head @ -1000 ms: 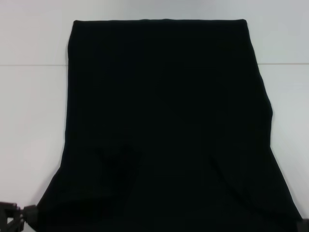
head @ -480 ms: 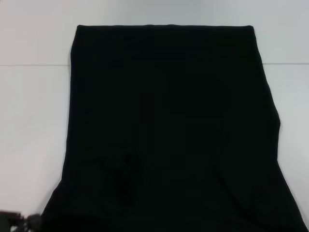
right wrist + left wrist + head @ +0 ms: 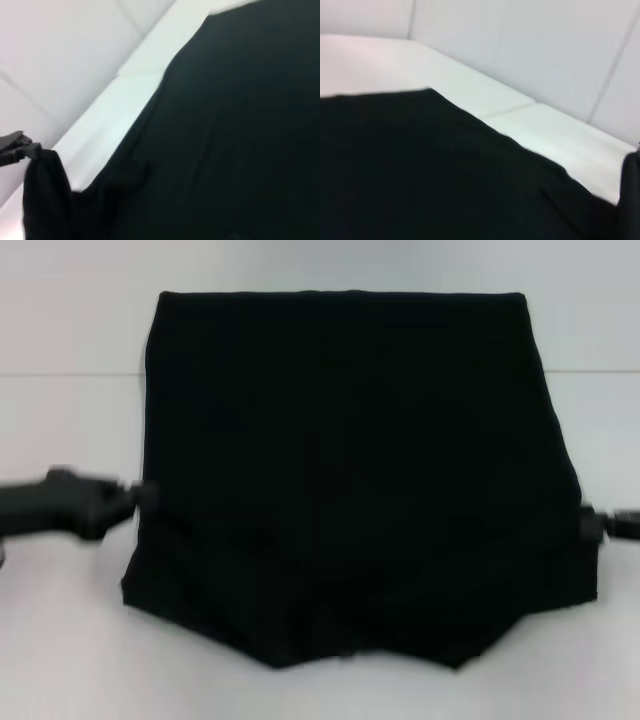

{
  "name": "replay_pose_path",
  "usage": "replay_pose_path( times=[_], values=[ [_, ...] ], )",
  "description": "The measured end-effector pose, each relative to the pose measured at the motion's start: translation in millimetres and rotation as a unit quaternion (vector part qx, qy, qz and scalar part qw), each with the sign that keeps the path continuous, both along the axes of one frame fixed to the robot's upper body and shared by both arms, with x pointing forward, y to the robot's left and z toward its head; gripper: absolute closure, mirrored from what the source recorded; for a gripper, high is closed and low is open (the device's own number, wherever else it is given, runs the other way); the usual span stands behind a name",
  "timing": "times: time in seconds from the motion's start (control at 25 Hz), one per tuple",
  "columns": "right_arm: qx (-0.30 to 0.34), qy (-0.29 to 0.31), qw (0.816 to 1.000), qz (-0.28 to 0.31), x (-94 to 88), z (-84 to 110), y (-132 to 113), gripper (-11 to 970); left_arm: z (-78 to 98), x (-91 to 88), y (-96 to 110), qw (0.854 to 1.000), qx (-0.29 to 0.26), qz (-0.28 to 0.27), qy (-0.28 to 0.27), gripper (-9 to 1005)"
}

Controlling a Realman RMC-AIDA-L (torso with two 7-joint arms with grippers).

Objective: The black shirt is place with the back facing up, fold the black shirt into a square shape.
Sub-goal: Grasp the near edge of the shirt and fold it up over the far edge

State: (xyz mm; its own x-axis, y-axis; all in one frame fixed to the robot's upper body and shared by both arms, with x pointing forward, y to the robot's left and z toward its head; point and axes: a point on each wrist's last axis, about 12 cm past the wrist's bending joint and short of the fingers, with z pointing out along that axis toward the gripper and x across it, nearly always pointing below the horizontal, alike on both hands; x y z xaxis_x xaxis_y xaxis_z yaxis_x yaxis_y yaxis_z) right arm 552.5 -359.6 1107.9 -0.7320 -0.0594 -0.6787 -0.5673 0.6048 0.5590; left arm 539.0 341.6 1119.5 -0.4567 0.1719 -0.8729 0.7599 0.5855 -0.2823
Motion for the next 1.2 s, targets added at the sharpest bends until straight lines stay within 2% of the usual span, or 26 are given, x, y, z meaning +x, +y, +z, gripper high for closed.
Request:
replay_pose_path(
  times=[0.08,0.24,0.44,0.64,0.84,1.04,1.2],
  values=[
    [-0.012,-0.013,1.0,-0.013,20.7,5.3,11,904,7.7,26.2,-6,1.0,0.003,0.023,-0.001,981],
    [-0.043,-0.032,0.997,-0.057,57.2,8.2,30,903,14.7,67.0,-20,0.997,0.023,0.073,-0.005,981],
    [-0.076,-0.057,0.989,-0.109,92.4,10.8,51,903,17.0,98.9,-31,0.989,0.054,0.134,-0.015,981],
    [-0.111,-0.091,0.98,-0.141,121.1,19.7,74,904,19.4,118.8,-37,0.981,0.077,0.178,-0.029,980],
    [-0.138,-0.115,0.97,-0.166,140.8,32.5,86,903,26.3,132.5,-43,0.975,0.095,0.196,-0.047,980],
    [-0.143,-0.12,0.962,-0.201,147.7,36.1,83,903,29.8,141.9,-48,0.971,0.106,0.209,-0.057,980],
    [-0.147,-0.11,0.961,-0.206,145.0,27.3,85,904,23.8,142.8,-51,0.969,0.117,0.211,-0.054,980]
  ],
)
